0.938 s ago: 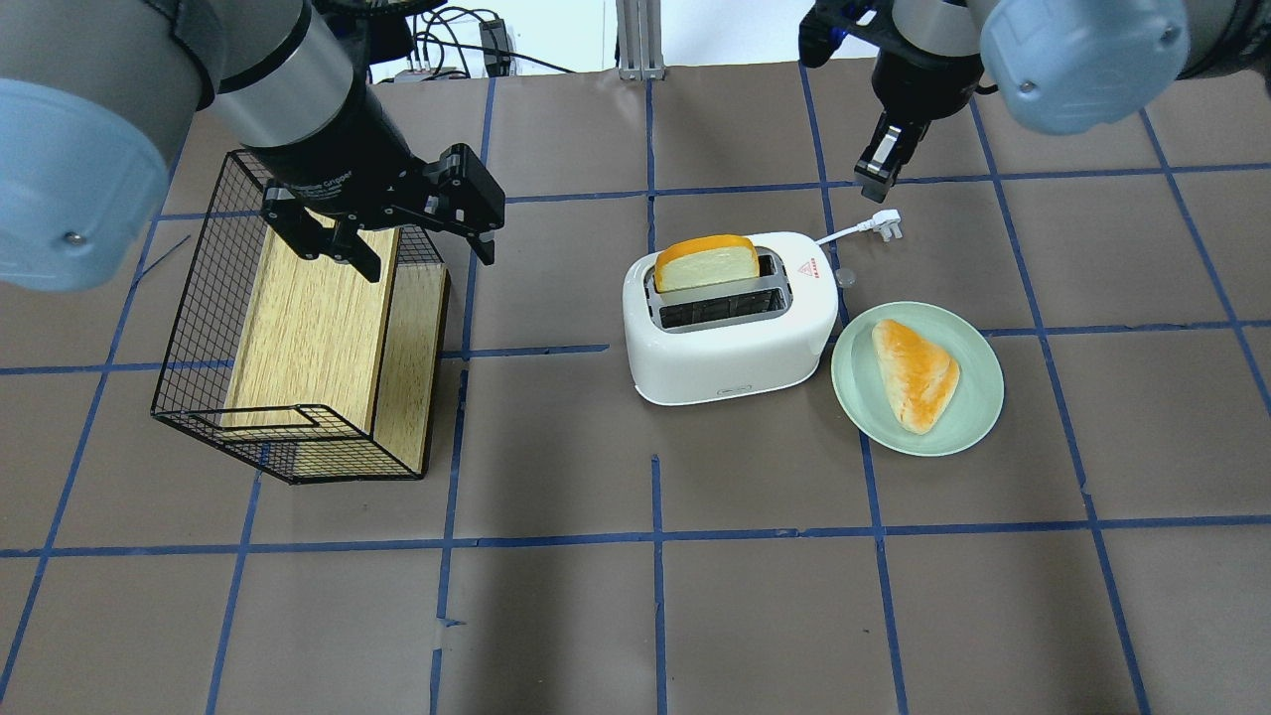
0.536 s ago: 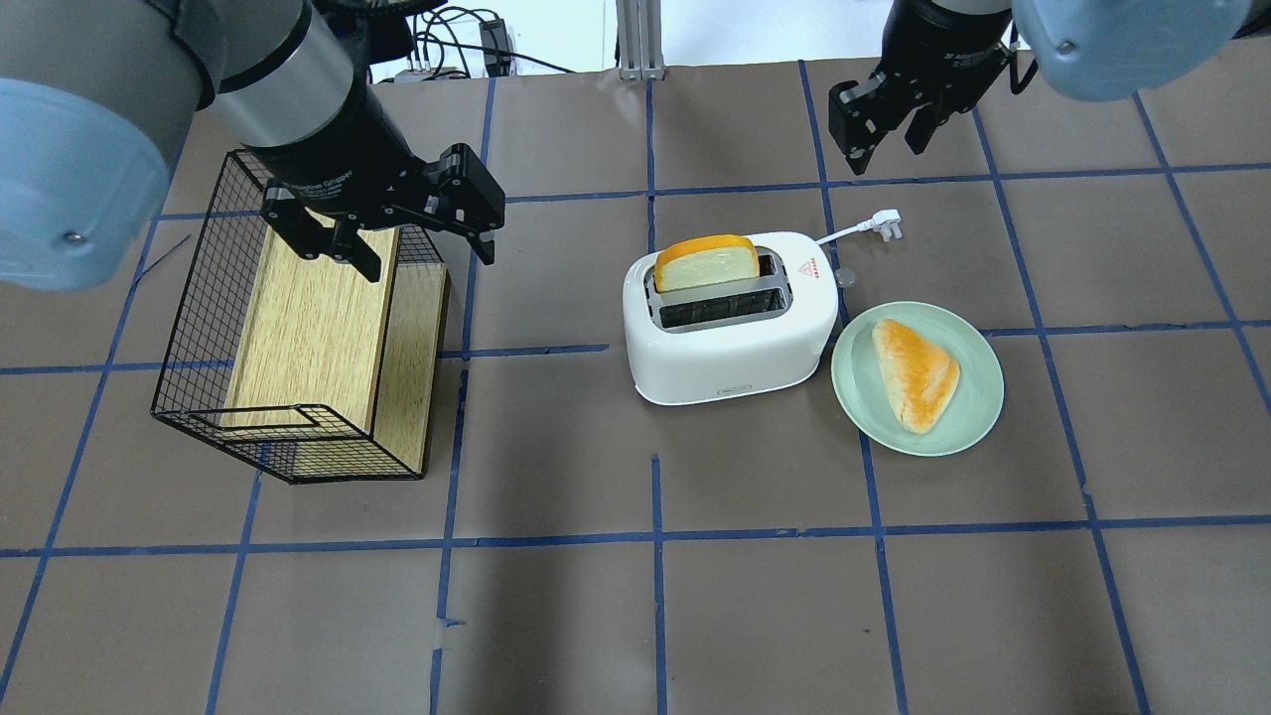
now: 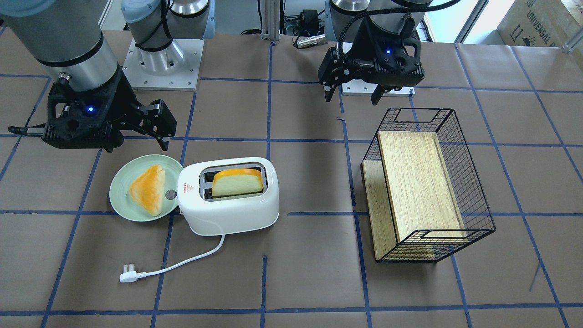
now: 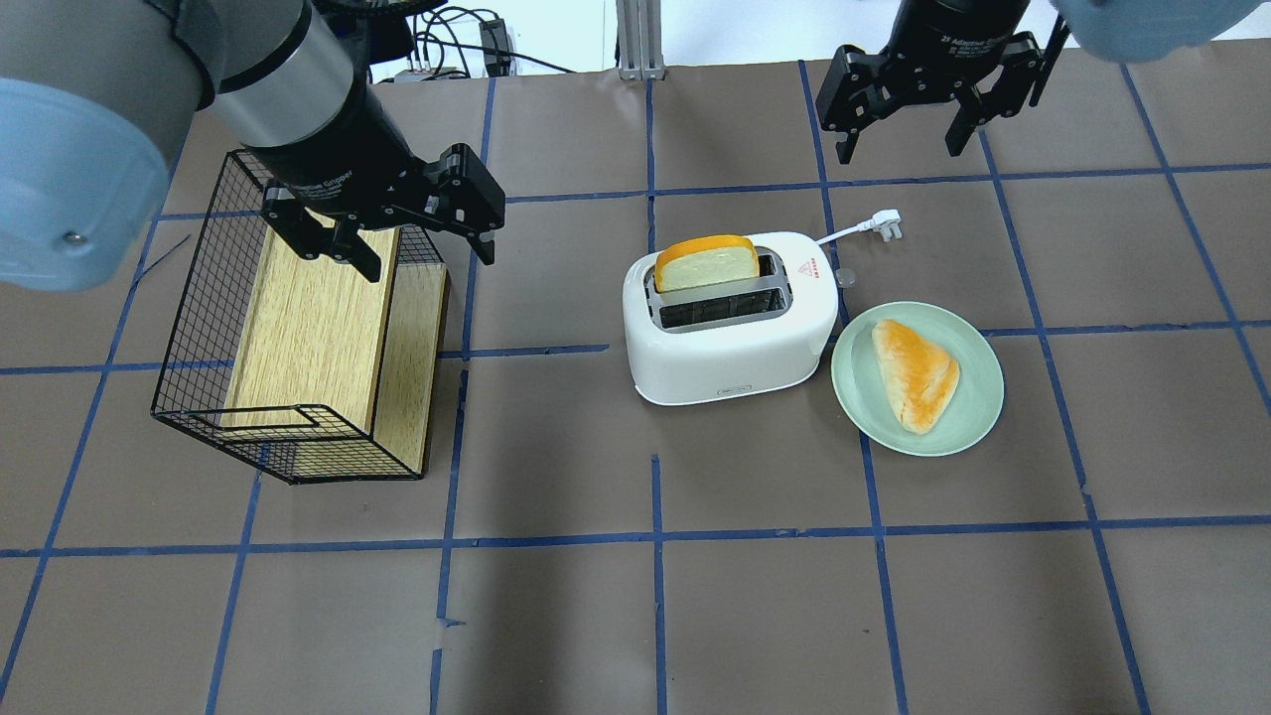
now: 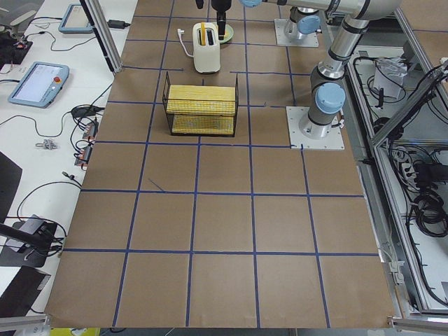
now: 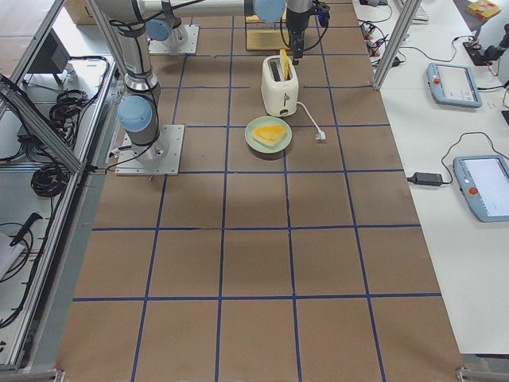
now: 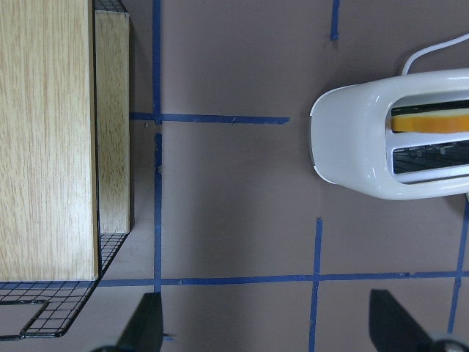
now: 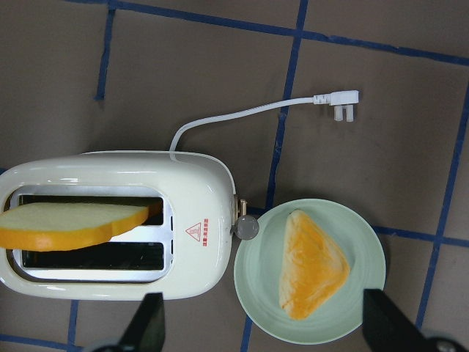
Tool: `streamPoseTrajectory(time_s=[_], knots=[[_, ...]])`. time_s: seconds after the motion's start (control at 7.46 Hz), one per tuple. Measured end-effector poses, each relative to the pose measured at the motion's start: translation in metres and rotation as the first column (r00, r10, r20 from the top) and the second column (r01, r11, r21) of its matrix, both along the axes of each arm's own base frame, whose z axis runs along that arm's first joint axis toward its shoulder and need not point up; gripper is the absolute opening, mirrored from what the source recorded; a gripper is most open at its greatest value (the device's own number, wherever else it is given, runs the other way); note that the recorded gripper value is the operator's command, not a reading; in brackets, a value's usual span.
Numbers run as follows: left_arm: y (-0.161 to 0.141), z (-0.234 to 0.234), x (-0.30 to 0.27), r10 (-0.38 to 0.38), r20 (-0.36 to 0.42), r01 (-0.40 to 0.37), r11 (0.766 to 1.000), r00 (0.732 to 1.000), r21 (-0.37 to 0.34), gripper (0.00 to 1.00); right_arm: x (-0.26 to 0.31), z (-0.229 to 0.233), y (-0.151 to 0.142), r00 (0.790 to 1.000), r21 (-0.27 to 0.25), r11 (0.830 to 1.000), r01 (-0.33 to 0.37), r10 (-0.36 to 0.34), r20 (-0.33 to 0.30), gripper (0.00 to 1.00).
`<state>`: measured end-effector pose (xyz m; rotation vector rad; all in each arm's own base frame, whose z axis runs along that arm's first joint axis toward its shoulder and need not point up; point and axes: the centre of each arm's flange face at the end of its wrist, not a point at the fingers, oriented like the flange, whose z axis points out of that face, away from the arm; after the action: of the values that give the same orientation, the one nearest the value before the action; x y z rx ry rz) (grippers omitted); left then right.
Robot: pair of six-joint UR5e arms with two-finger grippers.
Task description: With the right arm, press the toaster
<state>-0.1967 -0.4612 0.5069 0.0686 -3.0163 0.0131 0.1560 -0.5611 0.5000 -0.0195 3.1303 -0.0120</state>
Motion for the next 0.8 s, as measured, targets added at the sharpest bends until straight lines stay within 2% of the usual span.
streamPoseTrajectory(time_s=[0.4, 0.8], knots=[[0.0000, 0.0000, 0.0000, 0.000, 0.000, 0.000, 1.000, 1.000, 0.000, 1.00, -0.0005, 0.0063, -0.0012, 0.997, 0.005, 0.997, 0.076, -0.076, -0.009, 1.00], [0.0000, 0.0000, 0.0000, 0.000, 0.000, 0.000, 1.000, 1.000, 0.000, 1.00, -0.0038, 0.0034, -0.0028, 0.994, 0.011, 0.994, 0.104, -0.104, -0.013, 1.00]])
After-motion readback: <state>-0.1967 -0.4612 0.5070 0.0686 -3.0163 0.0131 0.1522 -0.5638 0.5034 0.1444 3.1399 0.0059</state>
